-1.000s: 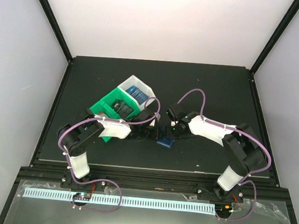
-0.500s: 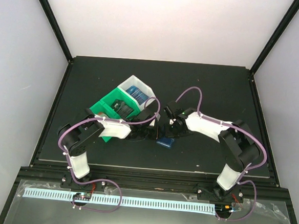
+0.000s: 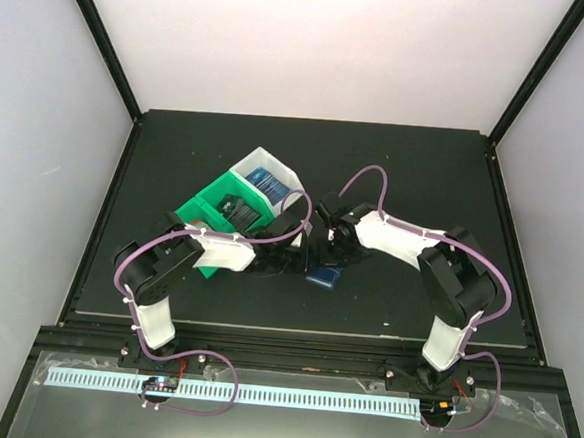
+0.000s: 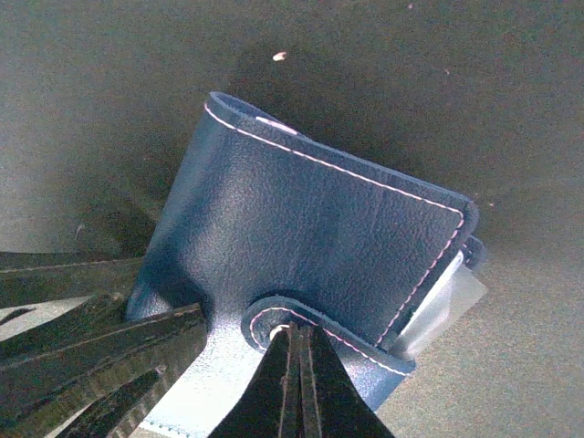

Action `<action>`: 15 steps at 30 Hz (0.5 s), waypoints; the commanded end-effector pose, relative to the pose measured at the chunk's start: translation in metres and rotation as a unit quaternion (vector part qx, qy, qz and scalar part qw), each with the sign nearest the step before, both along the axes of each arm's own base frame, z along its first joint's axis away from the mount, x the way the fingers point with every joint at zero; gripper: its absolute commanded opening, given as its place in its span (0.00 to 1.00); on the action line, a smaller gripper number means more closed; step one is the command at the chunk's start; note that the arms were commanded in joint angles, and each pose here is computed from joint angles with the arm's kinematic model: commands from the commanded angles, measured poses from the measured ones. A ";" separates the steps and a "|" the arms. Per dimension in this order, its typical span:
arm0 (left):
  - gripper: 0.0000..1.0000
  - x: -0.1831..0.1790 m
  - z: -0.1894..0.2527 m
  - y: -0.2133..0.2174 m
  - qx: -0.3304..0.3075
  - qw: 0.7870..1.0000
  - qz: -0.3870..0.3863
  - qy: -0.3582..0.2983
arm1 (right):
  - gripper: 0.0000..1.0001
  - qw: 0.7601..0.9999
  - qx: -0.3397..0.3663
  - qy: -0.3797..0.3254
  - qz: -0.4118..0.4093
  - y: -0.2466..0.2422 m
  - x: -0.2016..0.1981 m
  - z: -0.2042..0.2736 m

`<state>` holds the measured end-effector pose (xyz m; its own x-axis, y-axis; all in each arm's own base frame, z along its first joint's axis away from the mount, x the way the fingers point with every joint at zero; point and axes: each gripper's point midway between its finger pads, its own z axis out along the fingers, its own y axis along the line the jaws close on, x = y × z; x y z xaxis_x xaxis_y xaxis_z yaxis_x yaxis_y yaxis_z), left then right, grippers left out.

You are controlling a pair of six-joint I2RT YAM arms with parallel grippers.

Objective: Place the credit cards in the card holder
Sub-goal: Close the card holder at the center of the board.

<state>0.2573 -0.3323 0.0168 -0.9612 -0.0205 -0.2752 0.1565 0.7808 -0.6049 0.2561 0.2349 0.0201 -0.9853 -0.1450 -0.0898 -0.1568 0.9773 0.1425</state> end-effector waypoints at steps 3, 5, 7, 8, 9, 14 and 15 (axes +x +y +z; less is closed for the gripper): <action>0.24 -0.057 -0.070 0.045 0.102 0.988 -0.008 0.115 | 0.01 0.991 -0.085 0.102 -0.013 -0.033 -0.048 -0.107; 0.24 -0.057 -0.068 0.046 0.100 0.988 -0.005 0.114 | 0.01 0.991 -0.079 0.107 -0.020 -0.034 -0.052 -0.111; 0.25 -0.056 -0.066 0.047 0.099 0.989 -0.003 0.110 | 0.01 0.992 -0.072 0.102 -0.022 -0.031 -0.050 -0.108; 0.25 -0.055 -0.065 0.047 0.098 0.989 -0.003 0.107 | 0.01 0.993 -0.067 0.092 -0.023 -0.029 -0.046 -0.102; 0.25 -0.054 -0.063 0.047 0.097 0.990 -0.002 0.104 | 0.01 0.995 -0.057 0.075 -0.026 -0.026 -0.039 -0.092; 0.31 -0.040 -0.036 0.048 0.074 0.995 0.009 0.072 | 0.07 0.997 0.007 -0.054 -0.047 -0.011 0.008 -0.008; 0.33 -0.036 -0.028 0.047 0.069 0.996 0.010 0.063 | 0.09 0.996 0.014 -0.074 -0.052 -0.011 0.014 0.009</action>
<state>0.2539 -0.3282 0.0205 -0.9566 -0.0347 -0.2894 0.1609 0.7651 -0.6235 0.2584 0.2360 0.0286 -0.9851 -0.0783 -0.1528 -0.1076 0.9750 0.1945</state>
